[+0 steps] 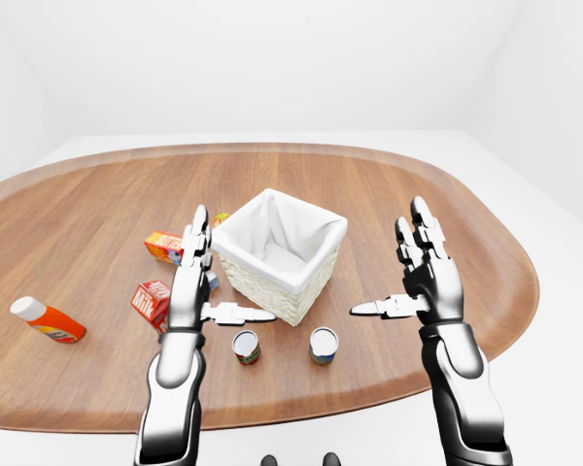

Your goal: Pick up the tomato sauce, and put it in the basket.

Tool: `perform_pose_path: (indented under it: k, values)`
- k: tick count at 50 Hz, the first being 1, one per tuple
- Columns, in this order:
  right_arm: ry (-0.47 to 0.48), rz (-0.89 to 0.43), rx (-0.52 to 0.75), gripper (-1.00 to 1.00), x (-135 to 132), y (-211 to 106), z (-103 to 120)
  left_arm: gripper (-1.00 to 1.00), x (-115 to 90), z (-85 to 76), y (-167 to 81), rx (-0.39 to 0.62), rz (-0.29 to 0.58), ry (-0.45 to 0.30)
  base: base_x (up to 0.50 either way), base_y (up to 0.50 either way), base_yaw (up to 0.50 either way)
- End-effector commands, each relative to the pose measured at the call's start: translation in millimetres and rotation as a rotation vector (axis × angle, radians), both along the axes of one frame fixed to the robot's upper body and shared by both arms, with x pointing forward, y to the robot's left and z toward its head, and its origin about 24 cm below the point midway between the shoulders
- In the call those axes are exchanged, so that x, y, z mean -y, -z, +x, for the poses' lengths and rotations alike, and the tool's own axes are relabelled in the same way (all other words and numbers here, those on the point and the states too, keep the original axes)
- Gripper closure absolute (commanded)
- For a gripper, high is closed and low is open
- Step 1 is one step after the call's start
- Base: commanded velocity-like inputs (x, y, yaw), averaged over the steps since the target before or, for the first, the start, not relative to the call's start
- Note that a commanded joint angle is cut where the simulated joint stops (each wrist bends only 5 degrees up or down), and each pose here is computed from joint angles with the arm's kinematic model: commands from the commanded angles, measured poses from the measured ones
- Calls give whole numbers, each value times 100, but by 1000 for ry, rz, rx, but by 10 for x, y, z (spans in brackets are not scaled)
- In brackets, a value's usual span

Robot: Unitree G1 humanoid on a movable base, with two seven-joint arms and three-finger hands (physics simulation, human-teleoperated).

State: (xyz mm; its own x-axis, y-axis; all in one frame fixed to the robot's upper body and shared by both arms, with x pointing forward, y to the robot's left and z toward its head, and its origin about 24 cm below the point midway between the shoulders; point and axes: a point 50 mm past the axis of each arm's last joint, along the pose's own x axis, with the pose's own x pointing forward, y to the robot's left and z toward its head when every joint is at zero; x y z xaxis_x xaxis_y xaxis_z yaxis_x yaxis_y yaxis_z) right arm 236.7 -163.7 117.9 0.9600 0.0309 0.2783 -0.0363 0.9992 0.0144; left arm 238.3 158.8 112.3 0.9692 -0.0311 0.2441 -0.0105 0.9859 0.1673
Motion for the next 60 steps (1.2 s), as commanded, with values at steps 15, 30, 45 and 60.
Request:
perform_pose_path:
  k: [15, 30, 45, 60]
  values:
    - [2, -3, -7, -100, -1, 16, 3, -100, -3, -7, 83, -35, 150, -57, 0, 0, 0]
    - [1, -4, -15, -100, -2, 33, 8, -100, -4, -10, 78, -36, 204, -65, 0, 0, 0]
    - [3, -5, -41, -100, 4, 91, 39, -100, 7, -29, 49, -25, 246, -70, 0, 0, 0]
    - [6, -1, -47, -100, 13, 105, 58, -100, 25, -76, 154, -69, 279, -72, 0, 0, 0]
